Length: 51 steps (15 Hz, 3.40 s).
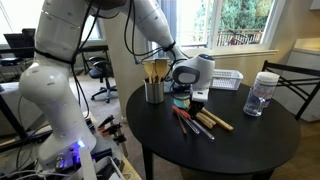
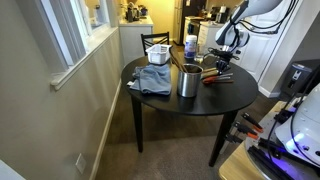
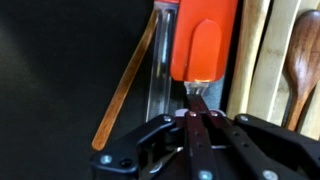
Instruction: Put one red spatula in the silver holder.
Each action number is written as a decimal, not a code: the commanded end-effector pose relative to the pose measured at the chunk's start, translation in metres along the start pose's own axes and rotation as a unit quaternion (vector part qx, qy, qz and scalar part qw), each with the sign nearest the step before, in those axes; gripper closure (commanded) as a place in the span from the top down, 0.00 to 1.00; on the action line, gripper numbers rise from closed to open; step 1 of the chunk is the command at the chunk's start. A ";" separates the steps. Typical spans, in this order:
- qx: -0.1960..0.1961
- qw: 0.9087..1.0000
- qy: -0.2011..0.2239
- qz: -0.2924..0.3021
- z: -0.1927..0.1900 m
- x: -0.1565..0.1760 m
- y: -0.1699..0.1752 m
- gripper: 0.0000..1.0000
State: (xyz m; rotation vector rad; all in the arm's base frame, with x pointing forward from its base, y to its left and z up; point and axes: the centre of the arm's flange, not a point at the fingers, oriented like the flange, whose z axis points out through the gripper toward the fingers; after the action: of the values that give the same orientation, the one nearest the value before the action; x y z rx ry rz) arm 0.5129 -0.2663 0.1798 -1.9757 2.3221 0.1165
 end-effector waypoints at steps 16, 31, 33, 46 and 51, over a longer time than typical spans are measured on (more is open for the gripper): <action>-0.016 0.999 -0.023 0.015 0.016 0.010 0.009 0.99; -0.010 0.999 -0.029 0.021 0.008 0.019 0.011 0.07; -0.009 0.999 -0.030 0.022 0.008 0.019 0.011 0.00; -0.041 0.997 -0.062 -0.013 0.020 -0.014 0.014 0.76; -0.065 0.994 -0.083 -0.035 0.026 -0.033 0.016 1.00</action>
State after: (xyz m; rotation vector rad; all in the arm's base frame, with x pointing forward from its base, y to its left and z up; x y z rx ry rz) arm 0.5107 -0.2383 0.1611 -1.9975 2.2458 0.3605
